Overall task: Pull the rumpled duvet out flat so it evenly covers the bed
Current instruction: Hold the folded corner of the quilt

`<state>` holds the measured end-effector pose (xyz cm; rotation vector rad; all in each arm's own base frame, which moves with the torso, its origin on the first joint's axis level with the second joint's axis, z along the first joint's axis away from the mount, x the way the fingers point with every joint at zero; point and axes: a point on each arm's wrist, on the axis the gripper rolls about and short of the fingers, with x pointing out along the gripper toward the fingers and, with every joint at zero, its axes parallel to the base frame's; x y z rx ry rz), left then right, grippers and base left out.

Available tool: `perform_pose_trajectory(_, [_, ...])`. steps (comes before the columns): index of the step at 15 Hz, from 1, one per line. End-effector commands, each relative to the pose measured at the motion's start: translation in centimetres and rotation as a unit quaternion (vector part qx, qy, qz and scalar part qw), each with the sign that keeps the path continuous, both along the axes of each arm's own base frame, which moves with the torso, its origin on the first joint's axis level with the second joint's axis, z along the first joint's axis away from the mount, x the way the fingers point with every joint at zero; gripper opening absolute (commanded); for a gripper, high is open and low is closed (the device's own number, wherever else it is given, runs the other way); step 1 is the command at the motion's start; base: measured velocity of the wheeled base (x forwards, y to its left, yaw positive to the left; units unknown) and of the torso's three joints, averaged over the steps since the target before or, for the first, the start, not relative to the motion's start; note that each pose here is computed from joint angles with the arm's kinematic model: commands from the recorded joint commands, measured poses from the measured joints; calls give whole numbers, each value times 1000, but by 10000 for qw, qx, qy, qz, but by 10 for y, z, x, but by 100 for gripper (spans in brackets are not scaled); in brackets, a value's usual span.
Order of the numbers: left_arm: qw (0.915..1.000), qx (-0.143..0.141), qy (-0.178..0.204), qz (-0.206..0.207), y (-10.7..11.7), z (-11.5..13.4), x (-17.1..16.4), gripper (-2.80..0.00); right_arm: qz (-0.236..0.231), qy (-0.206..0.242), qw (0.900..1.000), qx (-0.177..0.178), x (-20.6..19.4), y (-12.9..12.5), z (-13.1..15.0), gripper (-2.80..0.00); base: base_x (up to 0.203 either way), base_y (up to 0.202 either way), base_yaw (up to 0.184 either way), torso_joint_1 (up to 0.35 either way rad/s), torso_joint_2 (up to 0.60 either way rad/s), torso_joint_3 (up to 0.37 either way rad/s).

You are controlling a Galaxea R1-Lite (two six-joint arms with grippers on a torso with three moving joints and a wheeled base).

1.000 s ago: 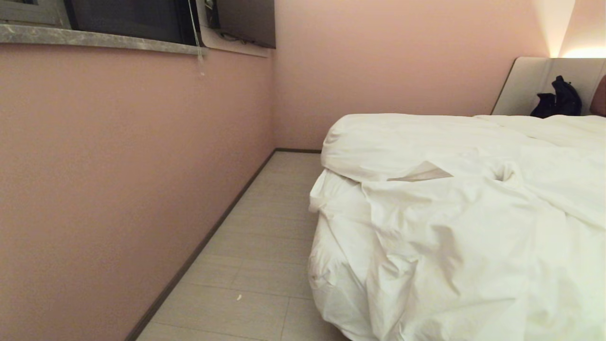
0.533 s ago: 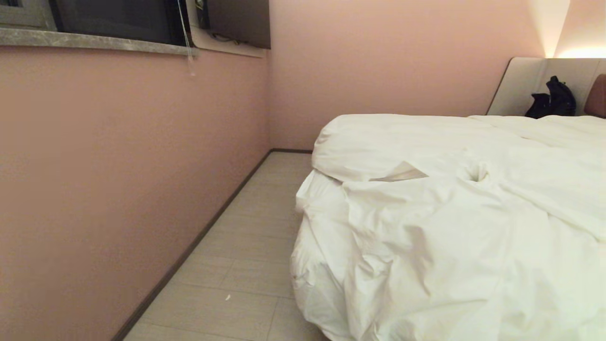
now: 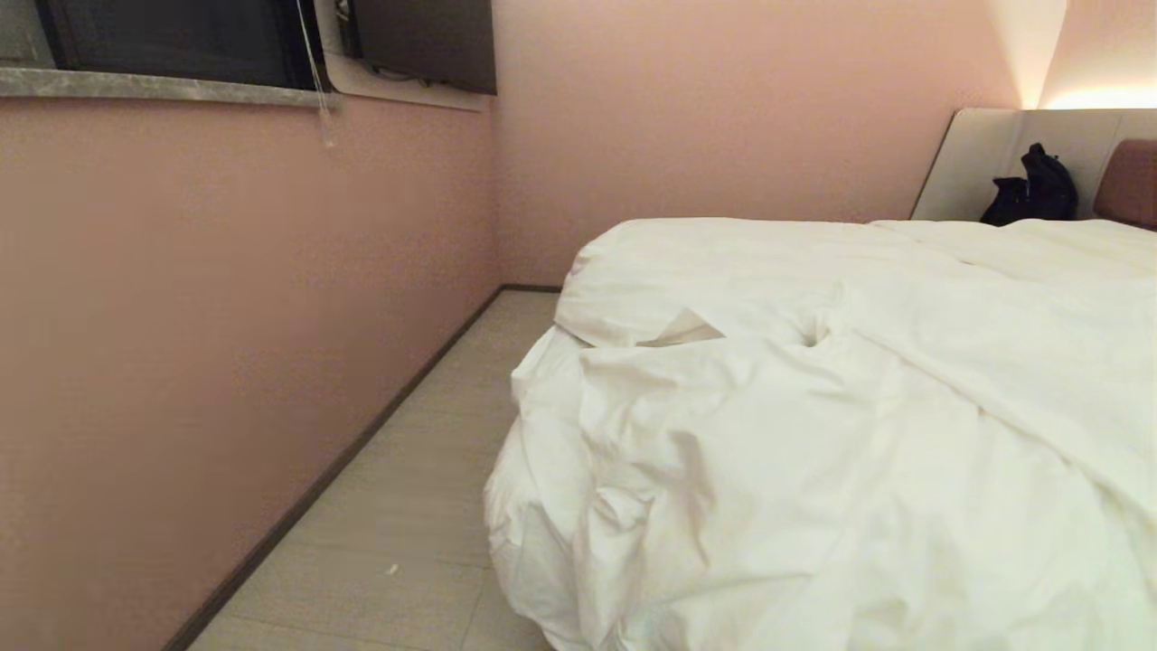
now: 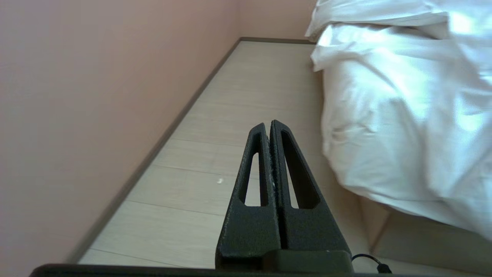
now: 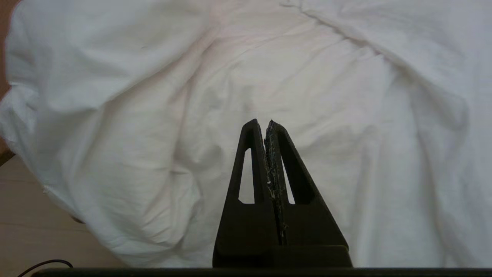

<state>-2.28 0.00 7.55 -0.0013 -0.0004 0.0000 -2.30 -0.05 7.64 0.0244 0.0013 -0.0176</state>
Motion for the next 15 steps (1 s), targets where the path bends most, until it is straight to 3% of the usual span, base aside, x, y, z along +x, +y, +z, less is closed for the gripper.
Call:
perform_pose_trajectory(1, [10000, -1, 2, 0, 0, 0, 0, -280, -2, 5, 10000, 0, 0, 0, 0, -280, 0, -191, 0, 3, -2, -2])
perform_pose_trajectory(10, [10000, 6, 2, 0, 0, 0, 0, -280, 2, 8, 10000, 0, 0, 0, 0, -280, 0, -184, -1, 2, 3, 3])
perform_pose_trajectory(15, [10000, 6, 2, 0, 0, 0, 0, -280, 0, 8, 10000, 0, 0, 0, 0, -280, 0, -18, -2, 1, 0, 0])
